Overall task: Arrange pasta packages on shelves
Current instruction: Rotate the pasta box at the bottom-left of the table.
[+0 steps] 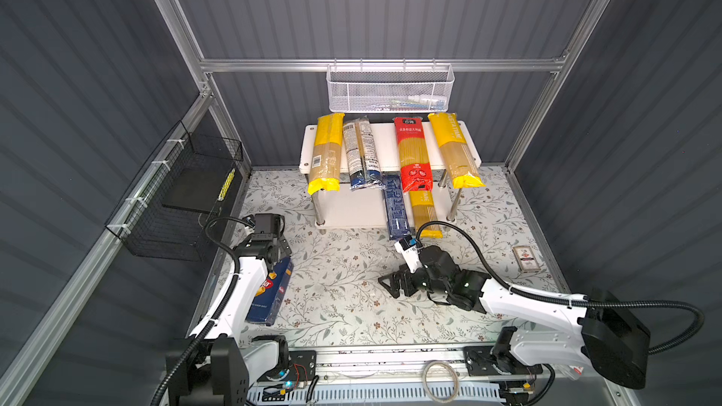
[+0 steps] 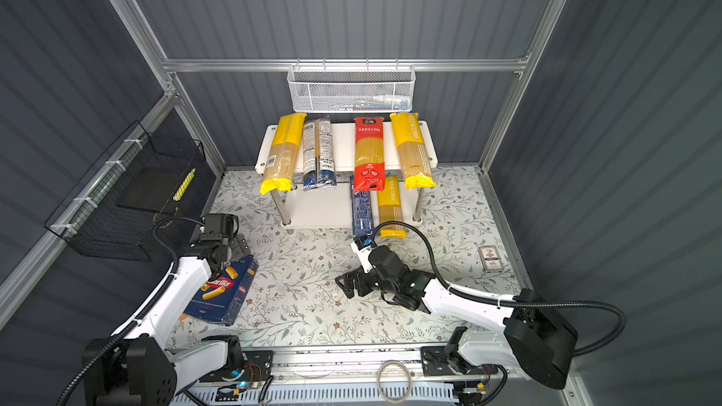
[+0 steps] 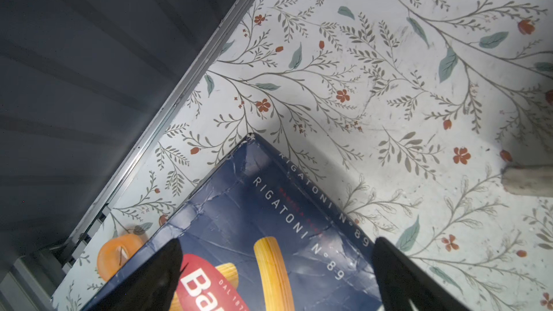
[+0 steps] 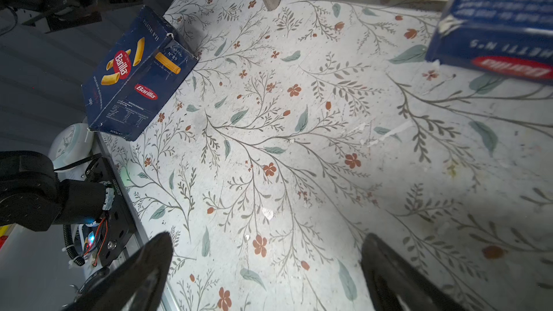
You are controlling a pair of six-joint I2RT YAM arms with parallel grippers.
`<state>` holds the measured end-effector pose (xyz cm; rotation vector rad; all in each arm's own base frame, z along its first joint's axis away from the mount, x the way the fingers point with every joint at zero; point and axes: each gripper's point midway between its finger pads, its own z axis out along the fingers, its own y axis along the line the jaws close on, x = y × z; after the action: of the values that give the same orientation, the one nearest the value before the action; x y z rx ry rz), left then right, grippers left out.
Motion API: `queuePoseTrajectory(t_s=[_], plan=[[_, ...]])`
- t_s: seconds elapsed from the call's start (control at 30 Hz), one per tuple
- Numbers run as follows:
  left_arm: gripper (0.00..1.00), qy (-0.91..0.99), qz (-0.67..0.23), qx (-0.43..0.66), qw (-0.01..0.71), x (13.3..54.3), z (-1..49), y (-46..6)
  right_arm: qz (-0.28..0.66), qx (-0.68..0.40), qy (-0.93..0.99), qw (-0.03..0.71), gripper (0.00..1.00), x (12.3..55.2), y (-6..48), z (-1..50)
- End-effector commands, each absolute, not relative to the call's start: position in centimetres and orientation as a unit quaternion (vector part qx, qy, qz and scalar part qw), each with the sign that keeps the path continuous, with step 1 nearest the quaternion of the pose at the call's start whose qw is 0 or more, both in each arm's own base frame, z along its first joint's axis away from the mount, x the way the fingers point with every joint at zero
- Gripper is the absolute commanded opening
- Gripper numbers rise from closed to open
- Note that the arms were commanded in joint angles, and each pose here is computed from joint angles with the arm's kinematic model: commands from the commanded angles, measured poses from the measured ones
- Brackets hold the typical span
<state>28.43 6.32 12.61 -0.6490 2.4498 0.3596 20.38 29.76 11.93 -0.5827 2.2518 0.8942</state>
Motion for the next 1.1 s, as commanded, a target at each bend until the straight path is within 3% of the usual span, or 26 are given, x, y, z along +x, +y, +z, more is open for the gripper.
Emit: queuePoseTrajectory(t_s=[0.0, 0.77, 1.07], plan=[[1.0, 0.92, 0.124, -0.25, 0.276, 29.3, 12.3, 7.1, 0.351, -0.222, 0.849, 0.327, 0.99, 20.1, 29.8, 12.5], [1.0, 0.884, 0.109, -0.359, 0.279, 29.0, 9.1, 13.4, 0.368, -0.226, 0.848, 0.308, 0.99, 18.9, 29.6, 12.8], [1.0, 0.902, 0.014, -0.36, 0.239, 28.8, 5.6, 11.0, 0.369, -0.215, 0.847, 0.317, 0.99, 19.1, 29.4, 13.1]])
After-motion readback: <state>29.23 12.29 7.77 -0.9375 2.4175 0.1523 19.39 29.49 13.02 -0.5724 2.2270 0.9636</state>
